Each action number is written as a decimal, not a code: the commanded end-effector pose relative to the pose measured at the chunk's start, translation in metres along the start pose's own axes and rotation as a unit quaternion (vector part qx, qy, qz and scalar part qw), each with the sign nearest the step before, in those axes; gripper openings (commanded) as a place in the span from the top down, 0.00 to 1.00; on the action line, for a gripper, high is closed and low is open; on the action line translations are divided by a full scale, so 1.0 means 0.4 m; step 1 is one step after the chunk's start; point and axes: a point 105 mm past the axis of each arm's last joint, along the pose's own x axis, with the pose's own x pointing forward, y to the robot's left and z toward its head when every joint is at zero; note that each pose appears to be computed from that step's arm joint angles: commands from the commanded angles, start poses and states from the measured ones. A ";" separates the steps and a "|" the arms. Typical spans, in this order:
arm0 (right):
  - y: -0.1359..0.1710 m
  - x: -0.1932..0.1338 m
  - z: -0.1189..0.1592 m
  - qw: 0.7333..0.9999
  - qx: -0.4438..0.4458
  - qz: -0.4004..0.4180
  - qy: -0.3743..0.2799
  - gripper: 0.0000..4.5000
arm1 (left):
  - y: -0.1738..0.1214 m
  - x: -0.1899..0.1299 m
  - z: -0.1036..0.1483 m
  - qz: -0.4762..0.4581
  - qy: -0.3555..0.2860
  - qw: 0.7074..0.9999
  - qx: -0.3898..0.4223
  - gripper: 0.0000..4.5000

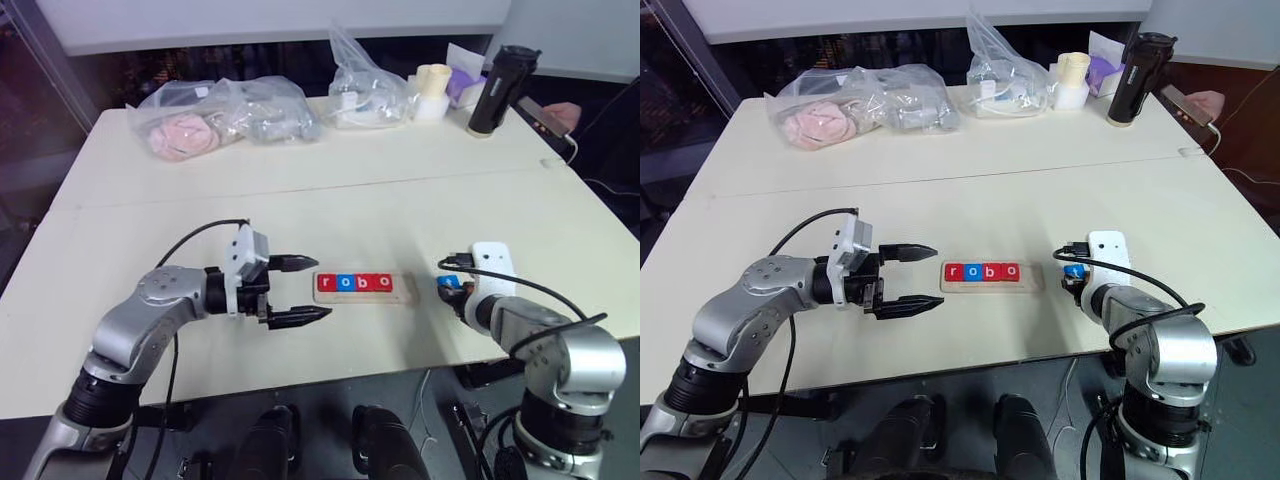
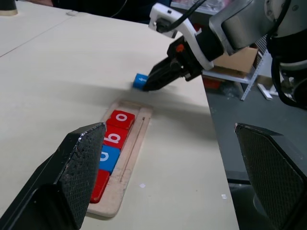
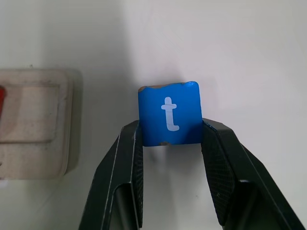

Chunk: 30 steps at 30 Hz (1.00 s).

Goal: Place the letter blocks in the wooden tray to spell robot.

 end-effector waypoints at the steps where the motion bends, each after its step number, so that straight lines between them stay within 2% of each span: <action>1: 0.010 -0.010 0.008 1.000 -0.008 0.004 -0.010 0.75 | -0.002 -0.001 0.020 0.000 -0.009 1.000 0.022 0.00; 2: 0.009 -0.009 0.007 1.000 -0.010 0.003 -0.008 0.75 | -0.002 -0.001 0.020 0.000 -0.009 1.000 0.022 0.00; 5: 0.004 -0.013 0.019 0.999 -0.037 0.000 -0.009 0.43 | -0.003 -0.004 0.020 0.002 -0.007 1.000 0.023 0.00; 7: -0.003 -0.017 0.029 0.998 -0.062 0.007 -0.005 0.19 | -0.002 -0.005 0.019 0.003 -0.006 1.000 0.023 0.00; 9: -0.006 -0.021 0.035 0.996 -0.089 0.024 0.005 0.01 | -0.001 -0.005 0.019 0.005 -0.006 1.000 0.024 0.00; 11: 0.002 -0.033 0.046 0.989 -0.133 0.057 0.016 0.01 | 0.000 -0.005 0.020 0.006 -0.007 1.000 0.025 0.00; 13: 0.016 -0.064 0.072 0.964 -0.239 0.117 0.012 0.01 | 0.000 -0.004 0.021 0.007 -0.007 1.000 0.025 0.00; 16: 0.006 -0.083 0.105 0.922 -0.327 0.208 -0.023 0.01 | -0.001 -0.004 0.023 0.007 -0.007 1.000 0.027 0.00; 17: -0.015 -0.079 0.107 0.899 -0.380 0.217 -0.028 0.01 | 0.000 -0.003 0.024 0.007 -0.007 1.000 0.027 0.00; 19: -0.039 -0.074 0.108 0.833 -0.494 0.245 -0.044 0.01 | 0.002 -0.003 0.027 0.006 -0.009 1.000 0.028 0.00; 20: -0.049 -0.069 0.109 0.820 -0.508 0.261 -0.045 0.01 | 0.003 -0.002 0.027 0.006 -0.008 1.000 0.028 0.00; 23: -0.062 -0.052 0.127 0.811 -0.490 0.316 -0.054 0.01 | 0.002 -0.001 0.031 0.005 -0.009 0.999 0.030 0.00; 26: -0.088 -0.016 0.124 0.792 -0.513 0.328 -0.047 0.01 | 0.004 -0.002 0.032 0.005 -0.008 0.999 0.032 0.00; 30: -0.099 0.018 0.122 0.799 -0.480 0.360 -0.033 0.01 | 0.004 -0.005 0.034 0.008 -0.007 0.999 0.033 0.00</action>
